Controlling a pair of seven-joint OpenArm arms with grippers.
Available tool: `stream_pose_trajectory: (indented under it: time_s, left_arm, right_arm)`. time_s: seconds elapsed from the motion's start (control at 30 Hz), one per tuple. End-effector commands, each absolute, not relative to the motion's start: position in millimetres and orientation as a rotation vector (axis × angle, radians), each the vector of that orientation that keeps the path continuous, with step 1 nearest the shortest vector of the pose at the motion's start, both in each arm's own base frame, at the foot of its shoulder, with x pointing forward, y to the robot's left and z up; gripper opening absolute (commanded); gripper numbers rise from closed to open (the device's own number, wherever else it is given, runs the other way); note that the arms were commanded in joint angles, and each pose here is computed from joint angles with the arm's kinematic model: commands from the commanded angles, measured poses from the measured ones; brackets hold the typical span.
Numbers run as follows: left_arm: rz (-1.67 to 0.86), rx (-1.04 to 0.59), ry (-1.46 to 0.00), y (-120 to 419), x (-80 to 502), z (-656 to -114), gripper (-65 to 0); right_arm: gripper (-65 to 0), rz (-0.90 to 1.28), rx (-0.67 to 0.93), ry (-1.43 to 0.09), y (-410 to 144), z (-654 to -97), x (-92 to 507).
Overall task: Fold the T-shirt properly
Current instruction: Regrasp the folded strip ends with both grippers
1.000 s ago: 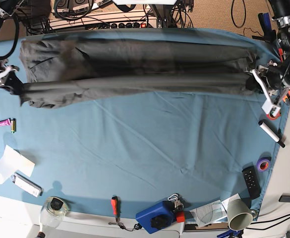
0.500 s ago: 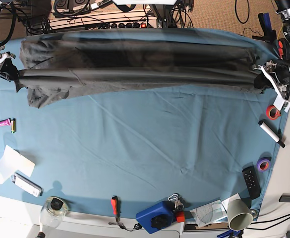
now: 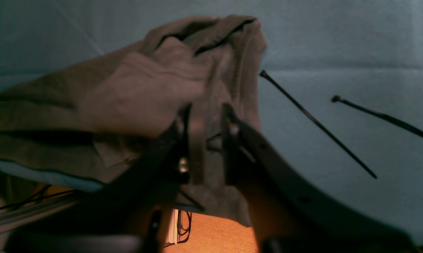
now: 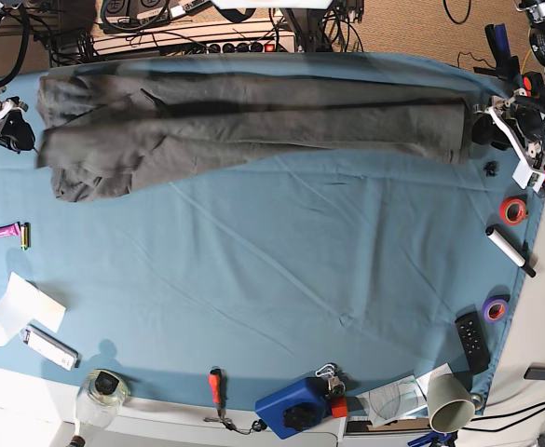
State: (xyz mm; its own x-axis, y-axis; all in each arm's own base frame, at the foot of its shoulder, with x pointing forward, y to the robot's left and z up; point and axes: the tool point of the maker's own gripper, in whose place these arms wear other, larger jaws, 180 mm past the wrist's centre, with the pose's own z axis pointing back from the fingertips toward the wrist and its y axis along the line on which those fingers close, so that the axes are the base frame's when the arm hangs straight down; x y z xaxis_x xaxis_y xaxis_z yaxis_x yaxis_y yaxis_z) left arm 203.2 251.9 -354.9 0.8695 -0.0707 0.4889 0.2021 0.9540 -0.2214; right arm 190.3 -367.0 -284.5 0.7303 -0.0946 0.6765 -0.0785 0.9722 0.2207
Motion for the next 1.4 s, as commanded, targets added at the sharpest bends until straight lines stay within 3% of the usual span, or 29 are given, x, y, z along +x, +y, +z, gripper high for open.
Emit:
stream_pose_trajectory:
  time_s: [0.0, 0.3, 0.47, 0.57, 0.67, 0.93, 1.37]
  left_arm:
    - [-0.165, -0.257, -0.54, 255, 211, -343, -40.6]
    - [-0.263, -0.206, -0.624, 238, 217, -313, -39.9]
    - [-0.253, -0.219, -0.697, 218, 204, -309, -30.1]
    - [-0.154, -0.215, -0.738, 216, 204, -314, -28.9]
    - [-0.057, -0.196, -0.732, 220, 205, -320, -28.9]
    - [0.056, -0.237, -0.624, 227, 202, -352, -29.0]
    - [0.068, -0.302, -0.601, 209, 198, -358, -29.6]
  right_arm:
    - [-52.7, 0.014, 0.219, -0.798, -372, -268, 197]
    - [-52.7, 0.015, 0.221, -0.809, -372, -266, 200]
    - [-52.7, 0.011, 0.187, -0.781, -377, -271, 197]
    - [-51.2, 0.011, 0.185, -0.779, -377, -271, 197]
    - [-46.0, 0.011, 0.185, -0.779, -377, -271, 197]
    - [-46.0, 0.01, 0.171, -0.768, -380, -273, 195]
    - [-46.0, 0.01, 0.171, -0.768, -380, -273, 195]
